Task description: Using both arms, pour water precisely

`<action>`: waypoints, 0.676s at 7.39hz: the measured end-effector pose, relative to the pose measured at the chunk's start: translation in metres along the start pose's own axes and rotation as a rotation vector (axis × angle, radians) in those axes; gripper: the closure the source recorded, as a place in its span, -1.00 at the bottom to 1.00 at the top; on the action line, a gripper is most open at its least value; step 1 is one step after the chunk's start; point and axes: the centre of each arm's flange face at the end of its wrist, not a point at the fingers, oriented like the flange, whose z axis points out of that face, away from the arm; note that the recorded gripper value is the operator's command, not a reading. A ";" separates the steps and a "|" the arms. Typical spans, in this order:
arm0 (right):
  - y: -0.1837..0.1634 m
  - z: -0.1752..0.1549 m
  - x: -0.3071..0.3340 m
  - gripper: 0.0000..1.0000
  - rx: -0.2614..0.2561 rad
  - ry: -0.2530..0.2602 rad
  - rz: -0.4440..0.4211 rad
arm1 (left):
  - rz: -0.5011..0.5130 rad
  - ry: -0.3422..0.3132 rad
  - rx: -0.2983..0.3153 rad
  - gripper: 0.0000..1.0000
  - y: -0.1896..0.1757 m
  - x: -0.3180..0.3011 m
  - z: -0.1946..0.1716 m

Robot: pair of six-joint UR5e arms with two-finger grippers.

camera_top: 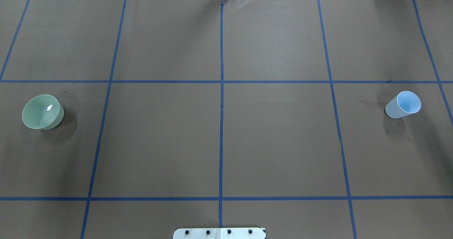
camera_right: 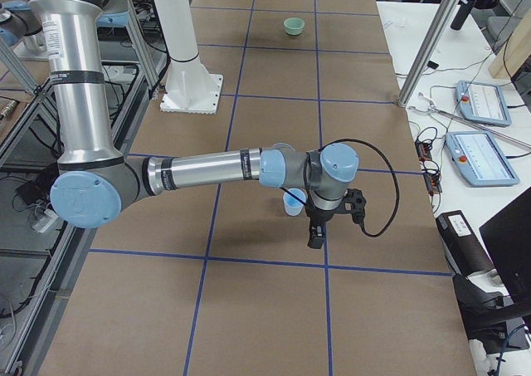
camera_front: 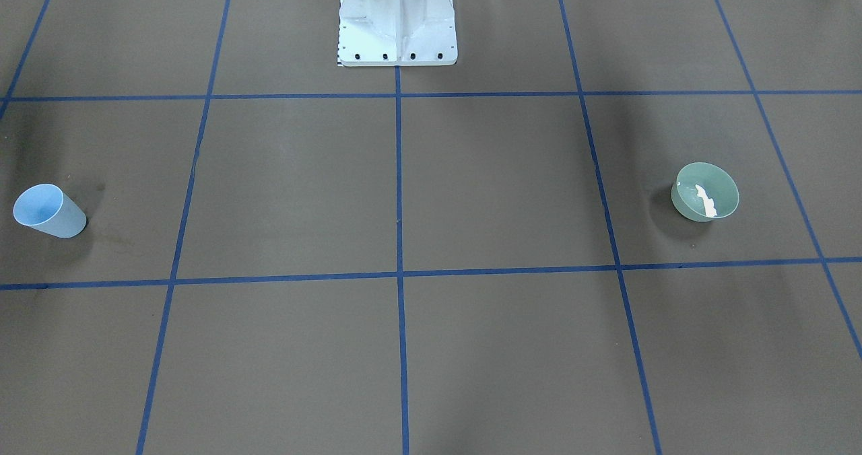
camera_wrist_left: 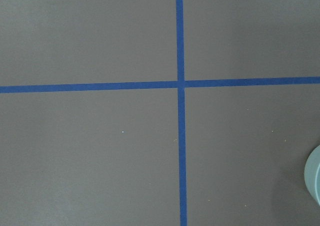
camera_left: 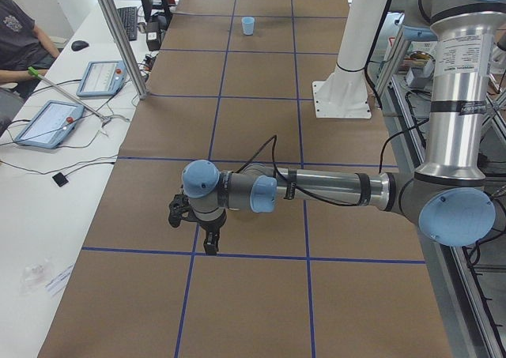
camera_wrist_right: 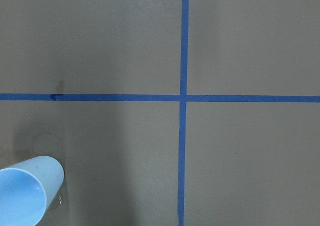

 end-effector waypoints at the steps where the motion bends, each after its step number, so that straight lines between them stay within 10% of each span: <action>1: 0.000 0.000 0.000 -0.99 0.000 0.000 0.000 | 0.014 0.004 0.011 -1.00 0.003 0.005 -0.004; 5: 0.001 -0.002 -0.001 -0.99 0.005 -0.002 -0.001 | 0.031 -0.022 0.024 -1.00 0.020 0.008 -0.009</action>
